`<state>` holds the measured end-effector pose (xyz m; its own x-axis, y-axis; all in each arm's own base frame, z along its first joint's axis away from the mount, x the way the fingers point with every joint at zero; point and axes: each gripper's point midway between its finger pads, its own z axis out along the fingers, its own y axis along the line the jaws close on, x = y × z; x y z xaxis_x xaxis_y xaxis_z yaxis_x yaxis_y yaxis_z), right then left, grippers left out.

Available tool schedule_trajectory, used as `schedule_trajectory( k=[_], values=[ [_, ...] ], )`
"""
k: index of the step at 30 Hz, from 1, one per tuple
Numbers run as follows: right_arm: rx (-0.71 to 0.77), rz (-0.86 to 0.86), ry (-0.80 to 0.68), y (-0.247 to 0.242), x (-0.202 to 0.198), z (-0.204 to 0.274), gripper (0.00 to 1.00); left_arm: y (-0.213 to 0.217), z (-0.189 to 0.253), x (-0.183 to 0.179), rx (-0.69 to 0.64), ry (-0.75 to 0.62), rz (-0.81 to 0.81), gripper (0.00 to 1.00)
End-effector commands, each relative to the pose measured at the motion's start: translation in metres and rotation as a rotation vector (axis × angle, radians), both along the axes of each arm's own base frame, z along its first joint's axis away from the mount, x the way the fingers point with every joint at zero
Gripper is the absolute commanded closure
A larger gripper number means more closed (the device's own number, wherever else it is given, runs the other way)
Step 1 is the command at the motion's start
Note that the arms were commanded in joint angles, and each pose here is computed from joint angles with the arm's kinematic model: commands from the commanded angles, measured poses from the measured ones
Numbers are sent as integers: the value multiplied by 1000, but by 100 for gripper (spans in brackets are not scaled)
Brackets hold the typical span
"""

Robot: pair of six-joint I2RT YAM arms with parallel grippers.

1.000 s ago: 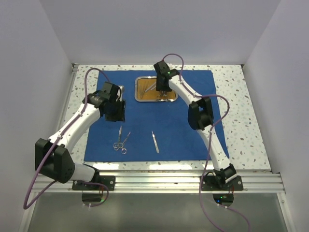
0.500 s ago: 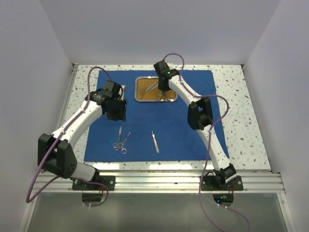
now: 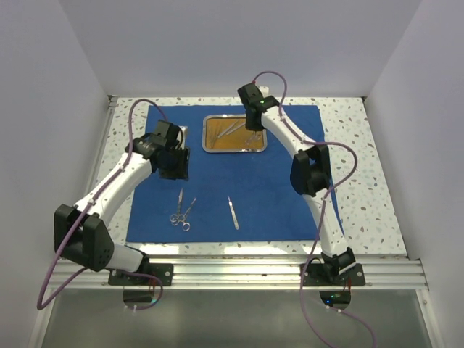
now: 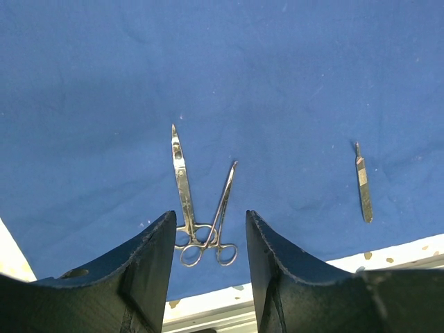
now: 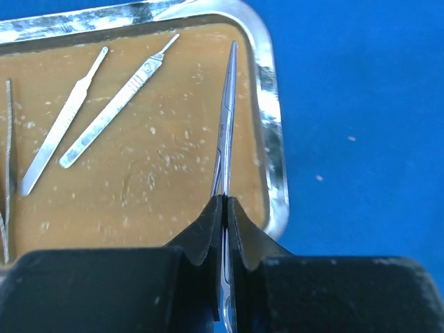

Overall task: Open and lay out the surgical kit
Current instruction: Pick up the medical item from the container, then place the medical item in the surgical kit.

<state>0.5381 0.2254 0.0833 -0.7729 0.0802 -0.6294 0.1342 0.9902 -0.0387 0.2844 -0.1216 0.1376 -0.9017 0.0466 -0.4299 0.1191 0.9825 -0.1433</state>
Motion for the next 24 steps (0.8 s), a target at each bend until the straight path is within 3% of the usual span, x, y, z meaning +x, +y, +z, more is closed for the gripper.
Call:
schedule_trajectory(
  k=[1, 8, 13, 16, 19, 20, 24],
  values=[
    [23, -15, -70, -14, -15, 69, 100, 1, 19, 14, -13, -98, -5, 51],
    [167, 0, -54, 2, -59, 93, 100, 1, 31, 20, -22, -150, 1, 52],
    [345, 182, 33, 90, -124, 91, 100, 17, 47, 32, 41, -237, 67, 49],
    [469, 248, 114, 146, -169, 83, 100, 28, 66, 44, 74, -301, 132, 43],
    [548, 248, 182, 186, -202, 68, 100, 42, 90, 56, 88, -374, 203, 30],
    [558, 223, 205, 192, -206, 59, 100, 47, 95, 58, 93, -389, 221, 23],
    [592, 236, 282, 211, -231, 50, 100, 86, 121, 71, 133, -463, 358, 17]
  ],
)
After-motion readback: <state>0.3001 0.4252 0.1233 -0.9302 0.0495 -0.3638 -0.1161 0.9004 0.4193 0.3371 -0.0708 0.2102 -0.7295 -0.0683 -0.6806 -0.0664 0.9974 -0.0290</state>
